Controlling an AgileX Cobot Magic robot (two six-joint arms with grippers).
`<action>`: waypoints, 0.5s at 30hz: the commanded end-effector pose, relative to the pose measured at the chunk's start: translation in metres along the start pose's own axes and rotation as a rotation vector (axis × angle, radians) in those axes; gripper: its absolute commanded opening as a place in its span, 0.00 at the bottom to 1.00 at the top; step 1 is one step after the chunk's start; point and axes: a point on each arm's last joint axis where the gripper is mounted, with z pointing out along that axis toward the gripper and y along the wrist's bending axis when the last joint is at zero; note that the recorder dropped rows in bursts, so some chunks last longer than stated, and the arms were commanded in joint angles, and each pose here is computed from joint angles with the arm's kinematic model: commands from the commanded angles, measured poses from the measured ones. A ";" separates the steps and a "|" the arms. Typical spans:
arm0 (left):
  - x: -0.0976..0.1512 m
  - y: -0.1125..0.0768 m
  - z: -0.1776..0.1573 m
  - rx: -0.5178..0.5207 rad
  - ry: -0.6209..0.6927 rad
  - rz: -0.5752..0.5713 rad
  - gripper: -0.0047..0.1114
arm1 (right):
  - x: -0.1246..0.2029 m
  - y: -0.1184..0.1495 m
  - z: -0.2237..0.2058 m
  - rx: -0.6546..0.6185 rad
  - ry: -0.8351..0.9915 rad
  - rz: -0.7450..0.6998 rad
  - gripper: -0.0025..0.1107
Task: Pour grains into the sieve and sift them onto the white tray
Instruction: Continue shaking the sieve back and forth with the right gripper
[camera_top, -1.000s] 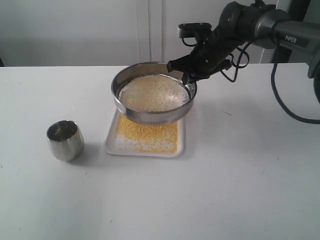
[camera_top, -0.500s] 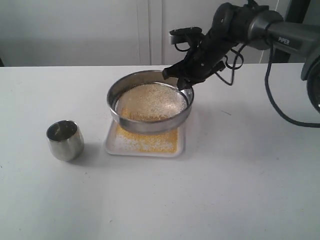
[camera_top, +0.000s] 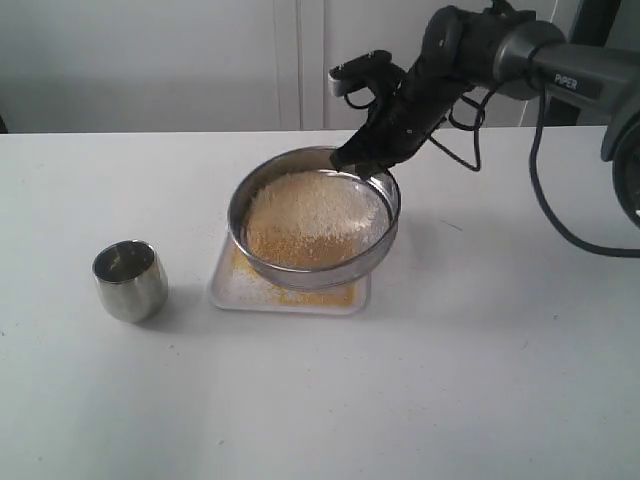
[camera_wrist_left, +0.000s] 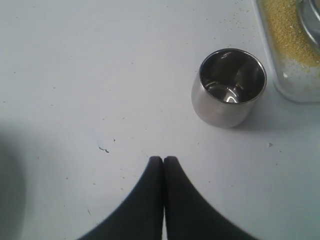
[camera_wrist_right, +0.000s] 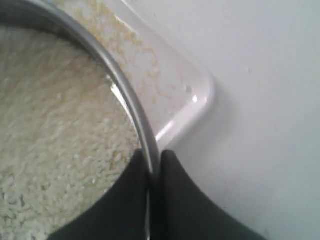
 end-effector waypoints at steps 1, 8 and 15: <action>0.002 -0.002 -0.001 0.008 0.003 0.002 0.04 | -0.008 -0.006 -0.005 -0.034 -0.084 0.272 0.02; 0.002 -0.002 -0.001 0.008 0.003 0.002 0.04 | -0.013 -0.012 -0.007 -0.069 -0.158 0.498 0.02; 0.002 -0.002 -0.001 0.008 0.003 0.002 0.04 | -0.008 -0.018 -0.007 0.008 -0.111 0.330 0.02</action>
